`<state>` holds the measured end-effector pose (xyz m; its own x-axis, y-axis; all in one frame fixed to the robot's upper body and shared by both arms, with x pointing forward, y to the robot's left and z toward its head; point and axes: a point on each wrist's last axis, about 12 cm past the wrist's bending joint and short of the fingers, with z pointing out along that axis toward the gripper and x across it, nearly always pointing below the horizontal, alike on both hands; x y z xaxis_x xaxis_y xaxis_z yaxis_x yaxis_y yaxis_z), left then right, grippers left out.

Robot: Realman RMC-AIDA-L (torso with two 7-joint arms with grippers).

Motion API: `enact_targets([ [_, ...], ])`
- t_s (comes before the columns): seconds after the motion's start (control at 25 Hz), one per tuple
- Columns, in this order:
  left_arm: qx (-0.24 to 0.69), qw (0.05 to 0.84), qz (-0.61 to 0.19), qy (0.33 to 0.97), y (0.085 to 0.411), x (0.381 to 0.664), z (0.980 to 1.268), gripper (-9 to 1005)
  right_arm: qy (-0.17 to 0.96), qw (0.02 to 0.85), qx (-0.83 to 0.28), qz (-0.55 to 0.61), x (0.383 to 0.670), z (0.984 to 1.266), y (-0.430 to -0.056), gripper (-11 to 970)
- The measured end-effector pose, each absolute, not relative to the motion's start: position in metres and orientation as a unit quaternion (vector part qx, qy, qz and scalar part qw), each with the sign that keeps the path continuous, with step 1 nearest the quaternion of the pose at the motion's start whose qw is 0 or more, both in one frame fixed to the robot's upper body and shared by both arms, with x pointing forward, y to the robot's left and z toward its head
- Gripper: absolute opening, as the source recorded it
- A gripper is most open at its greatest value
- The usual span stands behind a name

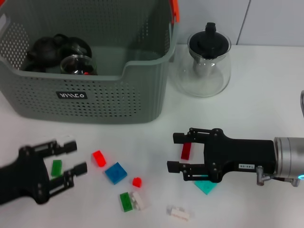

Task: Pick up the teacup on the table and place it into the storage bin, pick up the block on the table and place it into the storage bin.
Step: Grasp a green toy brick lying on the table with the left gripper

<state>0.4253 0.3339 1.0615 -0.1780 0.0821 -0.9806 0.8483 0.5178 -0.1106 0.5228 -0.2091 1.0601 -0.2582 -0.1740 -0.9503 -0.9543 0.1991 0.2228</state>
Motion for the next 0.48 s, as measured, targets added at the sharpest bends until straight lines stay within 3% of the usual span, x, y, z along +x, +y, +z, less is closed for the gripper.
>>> enact_targets([
  [0.2,0.324,0.535,-0.299,0.72,0.337,0.418,1.034,527,0.648,0.425,-0.435,0.458,0.523,1.06,-0.209,790],
  [0.48,0.316,0.511,-0.261,0.755,0.339,0.425,1.02,528,0.65,0.424,-0.433,0.459,0.523,1.059,-0.209,790],
])
